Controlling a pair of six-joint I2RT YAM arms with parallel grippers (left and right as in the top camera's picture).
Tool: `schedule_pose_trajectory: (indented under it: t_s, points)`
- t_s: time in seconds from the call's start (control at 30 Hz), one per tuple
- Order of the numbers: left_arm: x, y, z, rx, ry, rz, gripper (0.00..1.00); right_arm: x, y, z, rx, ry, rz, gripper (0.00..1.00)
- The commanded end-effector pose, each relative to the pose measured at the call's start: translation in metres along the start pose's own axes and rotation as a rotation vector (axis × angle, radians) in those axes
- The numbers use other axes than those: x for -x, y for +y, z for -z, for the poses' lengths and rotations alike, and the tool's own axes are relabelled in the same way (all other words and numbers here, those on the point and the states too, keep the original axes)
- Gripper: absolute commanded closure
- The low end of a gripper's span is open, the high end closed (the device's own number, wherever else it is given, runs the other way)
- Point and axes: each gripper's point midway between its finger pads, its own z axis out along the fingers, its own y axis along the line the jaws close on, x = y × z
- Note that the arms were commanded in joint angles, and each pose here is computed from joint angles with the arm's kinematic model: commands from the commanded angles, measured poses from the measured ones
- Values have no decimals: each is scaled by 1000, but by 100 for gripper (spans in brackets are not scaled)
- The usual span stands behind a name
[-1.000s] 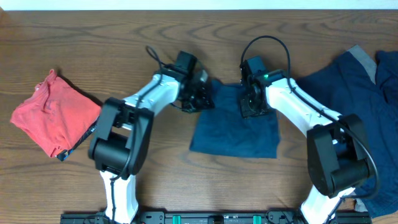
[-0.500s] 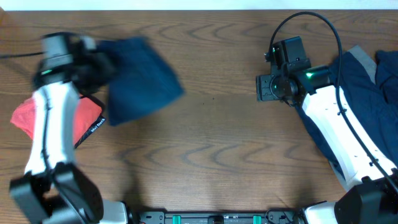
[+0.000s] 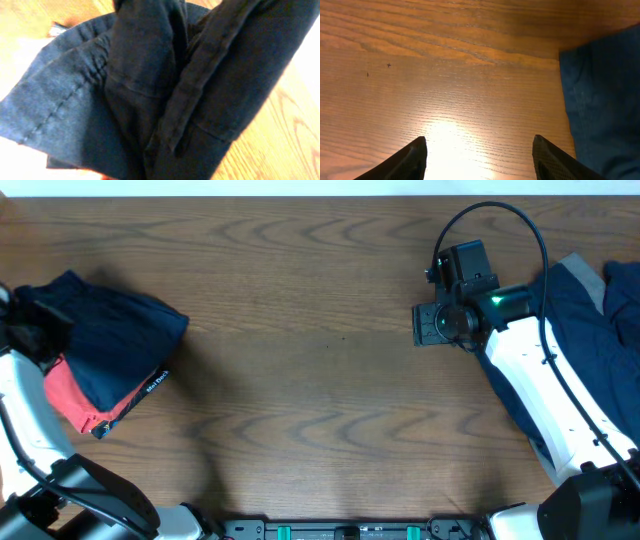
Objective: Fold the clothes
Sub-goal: 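Lift the folded navy garment with the left gripper onto the red shirt, then release the garment and pull both grippers back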
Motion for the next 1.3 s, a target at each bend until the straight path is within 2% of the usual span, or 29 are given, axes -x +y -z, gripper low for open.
schedule_pose_trajectory:
  t_s: [0.0,0.03,0.07,0.43,0.53,0.67,0.77,0.83,1.0,1.13,1.27]
  points:
    - [6,11,4,22,-18,33,54,2,-2,0,-5,-2,11,34]
    - [4,13,4,27,-11,38,14,1,-2,0,-5,-2,11,33]
    - [3,15,5,32,-5,48,2,1,-2,0,-5,-2,10,32]
    - [-9,14,5,31,42,128,2,0,-2,0,-6,2,18,28]
    - [-20,-6,3,-30,81,98,2,3,-2,-1,-4,-6,17,26]
    - [-46,-50,-2,-86,135,-34,2,5,1,-6,8,-7,8,25]
    - [-79,-93,-4,-146,190,-190,2,7,2,-9,22,-7,-75,19]
    - [-107,-121,-3,-187,234,-298,2,12,4,-9,62,-20,-148,9]
    - [-209,-173,6,-240,417,-570,2,25,-4,-7,145,-43,-269,2]
    - [-272,-170,15,-173,538,-794,2,12,-36,-8,98,12,-348,1]
    - [-303,-143,31,-45,632,-904,2,-23,-75,-4,38,142,-404,1]
